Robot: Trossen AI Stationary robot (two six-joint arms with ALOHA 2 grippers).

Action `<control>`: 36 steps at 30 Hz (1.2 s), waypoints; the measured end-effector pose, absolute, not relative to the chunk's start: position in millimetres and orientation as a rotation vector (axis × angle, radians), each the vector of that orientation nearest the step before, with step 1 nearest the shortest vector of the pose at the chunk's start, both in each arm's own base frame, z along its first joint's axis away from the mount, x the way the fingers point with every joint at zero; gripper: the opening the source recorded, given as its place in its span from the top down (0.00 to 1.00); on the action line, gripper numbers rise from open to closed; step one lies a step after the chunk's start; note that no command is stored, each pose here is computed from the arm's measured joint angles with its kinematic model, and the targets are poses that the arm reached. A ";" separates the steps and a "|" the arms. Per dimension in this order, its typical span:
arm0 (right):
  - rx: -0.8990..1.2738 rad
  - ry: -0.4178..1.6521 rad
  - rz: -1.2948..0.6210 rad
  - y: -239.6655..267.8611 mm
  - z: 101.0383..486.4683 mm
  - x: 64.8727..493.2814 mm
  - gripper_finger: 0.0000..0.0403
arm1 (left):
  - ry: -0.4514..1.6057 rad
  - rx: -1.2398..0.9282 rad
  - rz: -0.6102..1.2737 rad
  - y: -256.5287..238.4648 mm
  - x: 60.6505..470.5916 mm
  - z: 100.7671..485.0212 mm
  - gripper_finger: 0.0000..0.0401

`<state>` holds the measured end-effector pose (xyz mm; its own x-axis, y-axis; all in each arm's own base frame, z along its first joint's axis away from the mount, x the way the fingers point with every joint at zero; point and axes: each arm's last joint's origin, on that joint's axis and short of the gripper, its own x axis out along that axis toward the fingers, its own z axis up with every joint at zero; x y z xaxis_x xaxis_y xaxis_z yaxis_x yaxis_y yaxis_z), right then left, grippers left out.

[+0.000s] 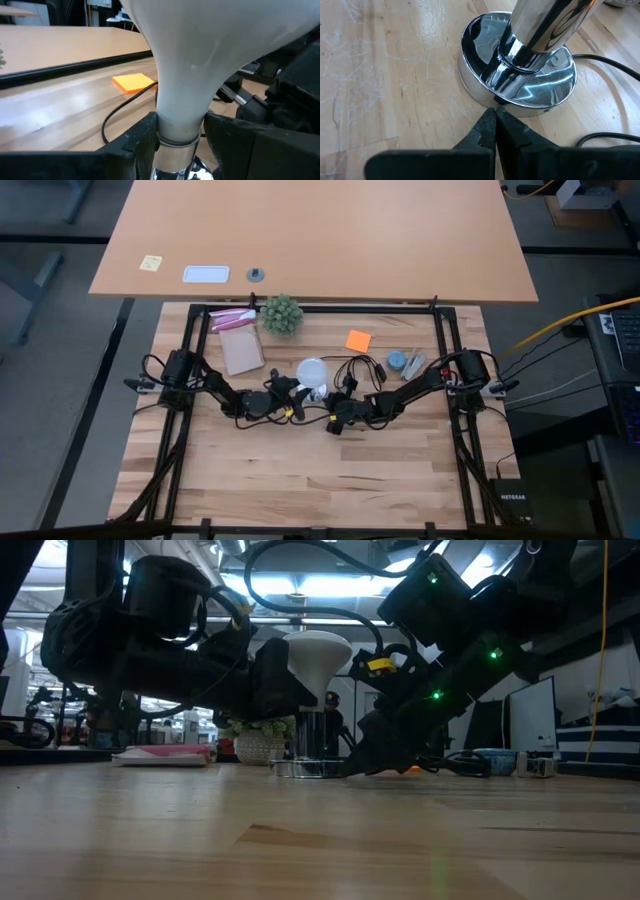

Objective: Screw lightbulb
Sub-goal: Insert the white lightbulb into the silver lamp

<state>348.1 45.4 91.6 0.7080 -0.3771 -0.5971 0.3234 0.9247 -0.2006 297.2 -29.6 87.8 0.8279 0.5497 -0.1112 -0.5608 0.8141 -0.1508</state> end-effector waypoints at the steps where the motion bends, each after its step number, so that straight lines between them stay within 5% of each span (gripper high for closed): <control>1: -0.083 0.681 -0.389 45.4 91.7 348.1 0.98 | 0.066 -0.173 0.592 -29.6 297.2 87.7 0.62; 13: -0.083 0.681 -0.389 45.4 91.7 348.0 0.98 | 0.074 -0.152 0.606 -28.3 297.1 87.2 0.61; 25: -0.082 0.681 -0.388 45.5 91.7 348.1 0.98 | 0.061 -0.169 0.629 -27.8 296.7 87.5 0.38; 36: -0.087 0.693 -0.388 45.3 90.7 347.2 0.98 | 0.049 -0.116 0.624 -28.5 296.6 90.4 0.39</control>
